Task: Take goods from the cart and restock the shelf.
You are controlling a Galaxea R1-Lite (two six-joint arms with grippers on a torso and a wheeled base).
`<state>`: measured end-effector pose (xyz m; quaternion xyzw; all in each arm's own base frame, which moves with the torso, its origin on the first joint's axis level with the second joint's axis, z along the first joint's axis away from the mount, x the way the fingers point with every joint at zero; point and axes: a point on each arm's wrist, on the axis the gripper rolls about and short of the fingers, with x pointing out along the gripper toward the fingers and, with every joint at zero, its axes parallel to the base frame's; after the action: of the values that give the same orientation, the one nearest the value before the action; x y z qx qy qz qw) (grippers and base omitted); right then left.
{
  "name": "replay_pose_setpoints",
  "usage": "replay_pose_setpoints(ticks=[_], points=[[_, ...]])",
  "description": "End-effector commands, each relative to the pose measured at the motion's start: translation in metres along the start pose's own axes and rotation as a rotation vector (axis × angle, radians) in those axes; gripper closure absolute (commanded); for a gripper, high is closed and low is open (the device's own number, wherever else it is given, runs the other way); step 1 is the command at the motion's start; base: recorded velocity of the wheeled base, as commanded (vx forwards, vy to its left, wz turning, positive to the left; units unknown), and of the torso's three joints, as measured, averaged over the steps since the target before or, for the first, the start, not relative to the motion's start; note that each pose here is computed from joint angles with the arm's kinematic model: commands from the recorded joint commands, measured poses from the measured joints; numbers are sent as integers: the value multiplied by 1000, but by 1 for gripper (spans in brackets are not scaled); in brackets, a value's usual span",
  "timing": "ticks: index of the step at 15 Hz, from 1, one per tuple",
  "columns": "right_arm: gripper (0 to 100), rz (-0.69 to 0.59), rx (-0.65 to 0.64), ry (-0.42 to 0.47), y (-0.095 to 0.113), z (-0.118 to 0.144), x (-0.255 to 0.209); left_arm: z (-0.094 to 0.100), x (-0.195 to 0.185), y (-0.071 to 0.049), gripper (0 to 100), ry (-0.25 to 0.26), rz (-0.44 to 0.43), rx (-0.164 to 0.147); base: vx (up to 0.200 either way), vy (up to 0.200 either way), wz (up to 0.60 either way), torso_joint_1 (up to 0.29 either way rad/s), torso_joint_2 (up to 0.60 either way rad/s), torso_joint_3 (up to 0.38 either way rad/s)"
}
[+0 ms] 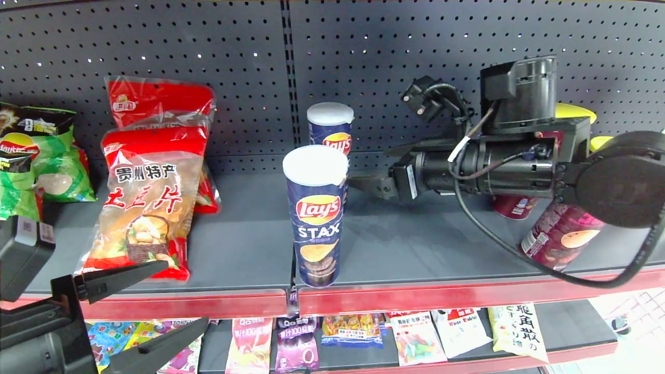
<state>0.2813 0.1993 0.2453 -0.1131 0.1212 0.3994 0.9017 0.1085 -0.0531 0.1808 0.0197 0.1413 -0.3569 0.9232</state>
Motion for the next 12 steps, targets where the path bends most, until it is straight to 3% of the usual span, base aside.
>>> replay_pose_setpoints(ticks=[1, 4, 7, 9, 12], points=[[0, -21, 6, 0, 2, -4, -32, 0, 9, 3, 0, 32, -3, -10, 0, 0, 0, 0, 0, 0], [0, -13, 12, 29, 13, -23, -66, -1, 17, 7, 0, 61, 20, -21, 0, 0, 0, 0, 0, 0], [0, 38, 19, 52, 34, -57, -120, -1, 36, 14, 0, 115, 24, -32, 0, 0, 0, 0, 0, 0], [0, 124, 23, 43, 48, -82, -153, 1, 52, 20, 0, 146, 23, -42, 0, 0, 0, 0, 0, 0], [0, 126, 35, 13, 59, -106, -188, 2, 78, 29, 0, 176, 29, -49, 0, 0, 0, 0, 0, 0]])
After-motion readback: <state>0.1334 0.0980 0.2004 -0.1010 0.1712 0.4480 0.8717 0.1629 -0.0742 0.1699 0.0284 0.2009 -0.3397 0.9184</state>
